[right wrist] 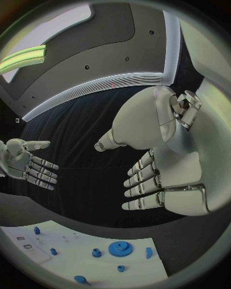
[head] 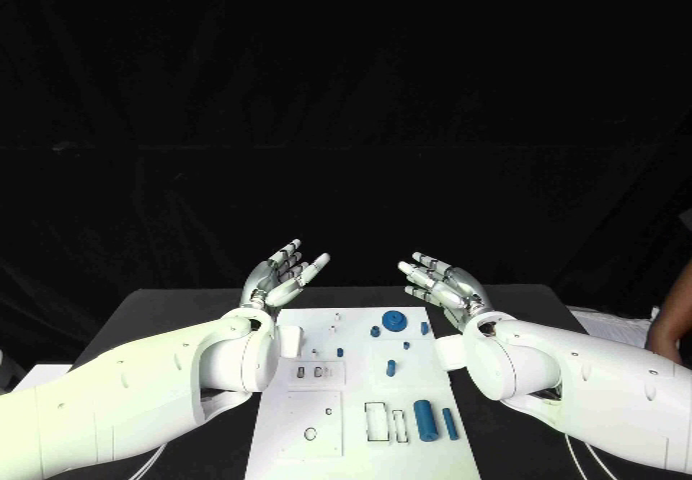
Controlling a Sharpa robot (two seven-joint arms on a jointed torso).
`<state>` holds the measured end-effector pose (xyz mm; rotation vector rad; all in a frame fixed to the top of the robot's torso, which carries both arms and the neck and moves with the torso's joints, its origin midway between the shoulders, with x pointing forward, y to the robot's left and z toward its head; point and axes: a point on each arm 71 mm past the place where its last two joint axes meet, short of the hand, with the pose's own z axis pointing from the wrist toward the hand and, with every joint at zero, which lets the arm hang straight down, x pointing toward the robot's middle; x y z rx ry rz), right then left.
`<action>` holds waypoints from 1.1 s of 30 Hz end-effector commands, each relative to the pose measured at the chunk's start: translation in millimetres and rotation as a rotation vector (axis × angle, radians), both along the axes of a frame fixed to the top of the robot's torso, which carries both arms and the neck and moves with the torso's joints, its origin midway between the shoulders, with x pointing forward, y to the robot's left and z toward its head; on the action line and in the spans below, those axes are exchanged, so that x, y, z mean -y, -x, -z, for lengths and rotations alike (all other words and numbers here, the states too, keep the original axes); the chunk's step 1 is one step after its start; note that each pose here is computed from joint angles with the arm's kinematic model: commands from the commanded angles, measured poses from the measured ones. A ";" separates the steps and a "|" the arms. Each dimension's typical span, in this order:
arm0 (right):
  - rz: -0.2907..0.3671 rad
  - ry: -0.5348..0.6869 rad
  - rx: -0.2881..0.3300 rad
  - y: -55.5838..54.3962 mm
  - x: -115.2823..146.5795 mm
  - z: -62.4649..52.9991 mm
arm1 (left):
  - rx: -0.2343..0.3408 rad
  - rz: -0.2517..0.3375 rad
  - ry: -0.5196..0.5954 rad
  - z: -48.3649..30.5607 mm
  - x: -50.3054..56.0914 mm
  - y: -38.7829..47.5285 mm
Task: Assemble the parts on the task board
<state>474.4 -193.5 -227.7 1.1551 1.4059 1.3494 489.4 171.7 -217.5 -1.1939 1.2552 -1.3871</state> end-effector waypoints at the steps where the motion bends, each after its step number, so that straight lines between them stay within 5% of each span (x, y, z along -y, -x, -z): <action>1: -0.180 0.018 -0.026 2.4 -10.7 1.8 | 0.023 0.055 0.054 -2.9 4.4 0.2; 5: -0.202 0.023 -0.031 2.2 -11.2 2.2 | 0.023 0.055 0.054 -2.9 4.4 0.2; 6: -0.137 0.166 0.144 -12.8 8.8 -9.4 | 0.045 0.027 0.052 -6.0 -15.5 0.7; 10: -0.150 0.281 0.234 -17.3 13.9 -16.6 | 0.051 0.041 0.063 -9.1 -22.9 2.6; 18: -0.224 0.518 0.372 -26.1 15.5 -34.4 | 0.040 0.125 0.087 -17.3 -28.8 13.4; 33: -0.373 1.212 0.548 -35.7 3.1 -58.5 | -0.008 0.223 0.139 -40.4 -26.8 42.4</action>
